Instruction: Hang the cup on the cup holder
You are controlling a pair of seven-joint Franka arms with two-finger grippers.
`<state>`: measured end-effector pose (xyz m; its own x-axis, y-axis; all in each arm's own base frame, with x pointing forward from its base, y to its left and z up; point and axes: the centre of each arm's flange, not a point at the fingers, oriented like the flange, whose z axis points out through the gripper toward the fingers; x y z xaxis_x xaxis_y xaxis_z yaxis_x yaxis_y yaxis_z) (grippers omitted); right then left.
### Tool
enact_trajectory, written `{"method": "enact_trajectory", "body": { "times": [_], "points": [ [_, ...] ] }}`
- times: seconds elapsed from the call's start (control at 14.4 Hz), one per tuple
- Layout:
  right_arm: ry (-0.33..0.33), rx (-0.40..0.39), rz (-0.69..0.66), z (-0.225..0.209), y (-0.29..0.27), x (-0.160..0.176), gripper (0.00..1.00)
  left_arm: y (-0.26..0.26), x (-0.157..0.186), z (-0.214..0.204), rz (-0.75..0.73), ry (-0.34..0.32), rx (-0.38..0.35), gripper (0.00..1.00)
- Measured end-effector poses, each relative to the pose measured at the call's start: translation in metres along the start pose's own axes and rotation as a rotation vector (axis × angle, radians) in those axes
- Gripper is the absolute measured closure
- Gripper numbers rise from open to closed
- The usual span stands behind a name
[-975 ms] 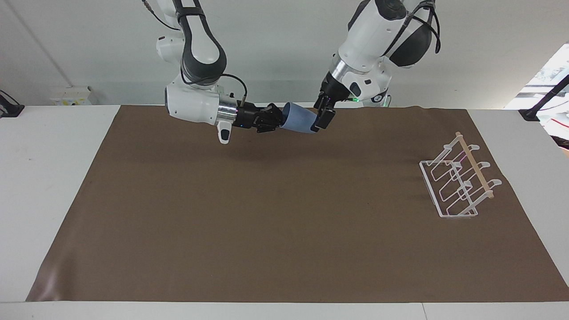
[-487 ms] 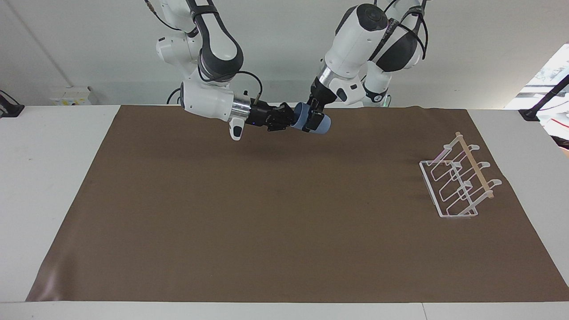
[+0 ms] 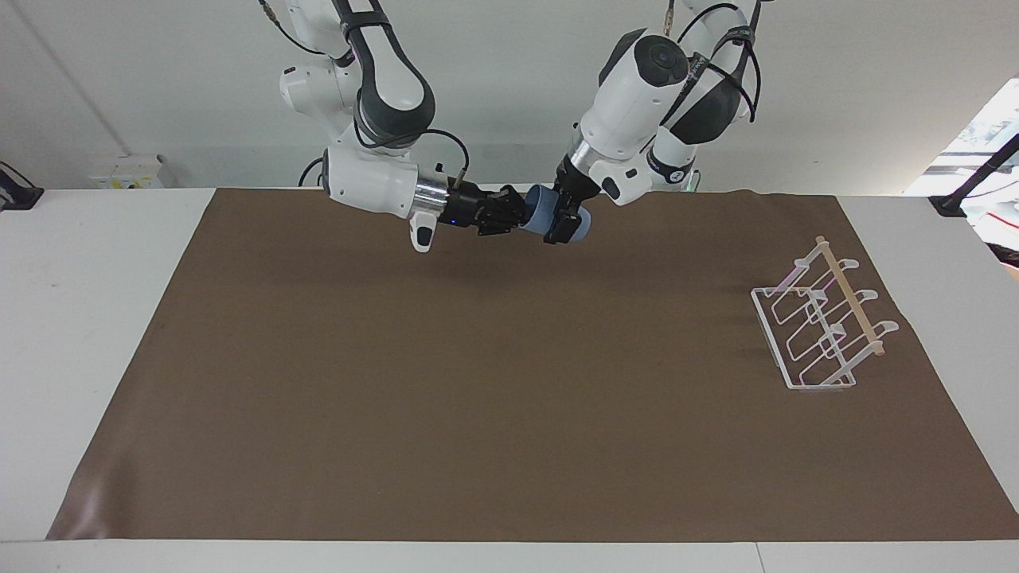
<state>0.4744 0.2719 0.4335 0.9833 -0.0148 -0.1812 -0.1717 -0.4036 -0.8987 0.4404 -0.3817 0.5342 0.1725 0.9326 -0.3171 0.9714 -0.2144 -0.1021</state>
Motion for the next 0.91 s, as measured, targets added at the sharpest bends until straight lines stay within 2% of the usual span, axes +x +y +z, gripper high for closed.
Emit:
{"method": "enact_trajectory", "body": {
  "times": [0.28, 0.35, 0.49, 0.56, 0.7, 0.77, 0.91],
  "points": [
    [0.001, 0.0, 0.008, 0.0, 0.0, 0.0, 0.95, 0.0, 0.0, 0.0, 0.0, -0.001, 0.0, 0.22],
    [0.008, 0.0, 0.016, -0.001, -0.001, 0.001, 0.9, 0.0, 0.0, 0.0, -0.001, 0.0, 0.002, 0.22],
    [0.042, -0.003, 0.024, -0.007, -0.003, 0.005, 0.69, -0.002, 0.003, 0.003, 0.03, 0.024, 0.022, 0.22],
    [0.053, -0.004, 0.021, -0.009, -0.005, 0.006, 0.58, -0.003, 0.007, 0.005, 0.055, 0.07, 0.026, 0.22],
    [0.08, -0.044, 0.003, -0.018, -0.007, 0.01, 0.33, -0.002, 0.024, 0.006, 0.097, 0.218, 0.027, 0.22],
    [0.096, -0.1, -0.025, -0.029, -0.007, 0.015, 0.23, 0.0, 0.036, 0.004, 0.114, 0.301, 0.023, 0.22],
    [0.129, -0.246, -0.09, -0.064, 0.0, 0.026, 0.02, 0.007, 0.069, -0.003, 0.139, 0.522, 0.019, 0.22]
  ]
}}
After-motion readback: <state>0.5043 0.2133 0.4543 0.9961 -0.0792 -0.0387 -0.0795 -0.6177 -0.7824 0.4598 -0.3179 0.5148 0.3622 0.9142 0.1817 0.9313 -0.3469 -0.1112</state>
